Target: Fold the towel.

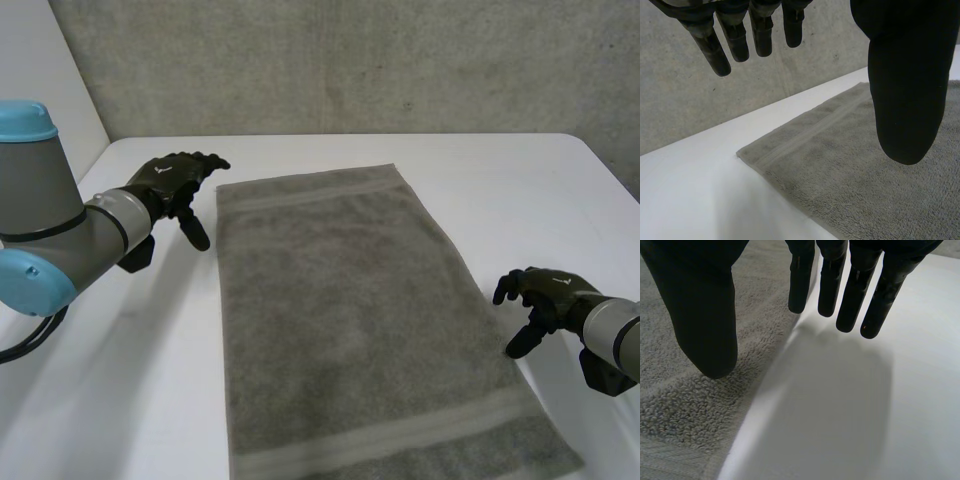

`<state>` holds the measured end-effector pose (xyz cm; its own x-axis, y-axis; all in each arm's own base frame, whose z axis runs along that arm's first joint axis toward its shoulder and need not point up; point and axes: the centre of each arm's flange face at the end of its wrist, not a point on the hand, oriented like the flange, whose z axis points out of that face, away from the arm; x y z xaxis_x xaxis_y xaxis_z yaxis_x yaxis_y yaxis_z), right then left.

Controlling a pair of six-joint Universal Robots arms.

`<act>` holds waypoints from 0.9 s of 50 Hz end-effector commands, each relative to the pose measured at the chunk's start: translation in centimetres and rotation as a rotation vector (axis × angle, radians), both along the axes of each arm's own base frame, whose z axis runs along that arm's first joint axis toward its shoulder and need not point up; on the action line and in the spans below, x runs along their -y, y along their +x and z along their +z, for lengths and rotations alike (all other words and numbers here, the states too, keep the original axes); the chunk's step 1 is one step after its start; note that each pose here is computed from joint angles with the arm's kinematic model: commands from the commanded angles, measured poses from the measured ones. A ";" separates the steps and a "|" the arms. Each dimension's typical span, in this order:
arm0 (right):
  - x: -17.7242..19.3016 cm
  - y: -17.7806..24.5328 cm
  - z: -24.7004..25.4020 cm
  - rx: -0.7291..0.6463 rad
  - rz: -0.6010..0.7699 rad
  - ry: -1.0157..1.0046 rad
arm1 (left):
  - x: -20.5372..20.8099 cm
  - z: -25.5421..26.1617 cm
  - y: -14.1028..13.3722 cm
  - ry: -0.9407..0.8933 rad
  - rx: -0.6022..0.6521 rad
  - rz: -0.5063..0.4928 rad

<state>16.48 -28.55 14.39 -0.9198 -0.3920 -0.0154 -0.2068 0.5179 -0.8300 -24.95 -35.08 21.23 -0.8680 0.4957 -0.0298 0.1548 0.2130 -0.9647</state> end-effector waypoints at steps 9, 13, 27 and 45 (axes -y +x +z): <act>-0.2 0.3 -1.1 0.002 0.016 0.032 | 0.0 0.0 0.0 0.000 0.000 0.000; -0.1 0.3 -1.4 -0.002 0.016 0.040 | 0.0 0.0 0.0 0.000 0.000 0.000; 0.1 0.8 -1.6 0.002 0.026 0.005 | 0.0 0.0 0.0 0.000 0.000 0.000; -1.3 3.3 -1.2 -0.010 0.095 -0.036 | 0.0 0.1 0.0 -0.002 0.000 0.001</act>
